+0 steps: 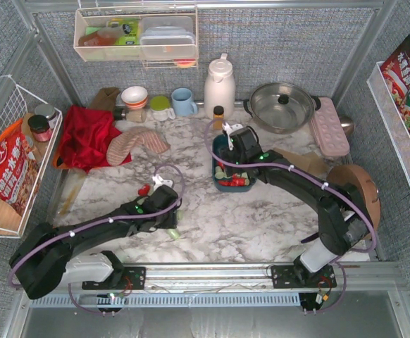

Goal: Mix the coffee capsules in the storage basket

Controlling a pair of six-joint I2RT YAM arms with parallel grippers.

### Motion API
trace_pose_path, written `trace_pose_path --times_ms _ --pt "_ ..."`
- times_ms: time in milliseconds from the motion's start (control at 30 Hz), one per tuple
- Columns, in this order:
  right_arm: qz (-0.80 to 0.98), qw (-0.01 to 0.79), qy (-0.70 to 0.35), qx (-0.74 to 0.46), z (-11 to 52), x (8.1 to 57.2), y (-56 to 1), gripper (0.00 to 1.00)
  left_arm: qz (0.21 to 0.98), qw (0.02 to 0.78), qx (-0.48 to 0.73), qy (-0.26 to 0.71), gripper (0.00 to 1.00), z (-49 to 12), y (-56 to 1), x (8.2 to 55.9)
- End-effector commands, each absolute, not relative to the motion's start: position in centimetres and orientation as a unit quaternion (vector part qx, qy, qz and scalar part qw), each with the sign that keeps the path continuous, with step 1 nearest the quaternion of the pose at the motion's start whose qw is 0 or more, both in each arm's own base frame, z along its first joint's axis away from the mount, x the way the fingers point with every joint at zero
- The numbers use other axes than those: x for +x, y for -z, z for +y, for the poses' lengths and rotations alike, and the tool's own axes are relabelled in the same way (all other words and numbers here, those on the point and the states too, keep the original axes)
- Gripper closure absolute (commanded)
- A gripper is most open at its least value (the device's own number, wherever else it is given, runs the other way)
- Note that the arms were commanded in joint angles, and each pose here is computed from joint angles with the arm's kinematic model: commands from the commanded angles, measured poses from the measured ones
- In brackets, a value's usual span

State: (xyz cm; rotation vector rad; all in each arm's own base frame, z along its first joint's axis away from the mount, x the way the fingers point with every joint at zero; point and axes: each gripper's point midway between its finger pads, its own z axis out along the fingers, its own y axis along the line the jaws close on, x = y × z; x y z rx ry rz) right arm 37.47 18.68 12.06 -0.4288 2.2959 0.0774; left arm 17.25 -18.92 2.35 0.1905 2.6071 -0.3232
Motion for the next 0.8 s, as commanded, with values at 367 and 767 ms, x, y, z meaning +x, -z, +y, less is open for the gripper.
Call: trace_pose_path --times_ms 367,767 --pt "0.881 0.391 -0.190 -0.186 23.3 34.2 -16.5 0.31 0.868 0.428 0.121 0.220 0.64 -21.8 -12.1 21.1" --pt "0.814 0.340 -0.413 -0.225 32.0 28.1 -23.3 0.14 0.636 0.677 0.245 0.278 0.62 -24.0 -22.0 23.0"
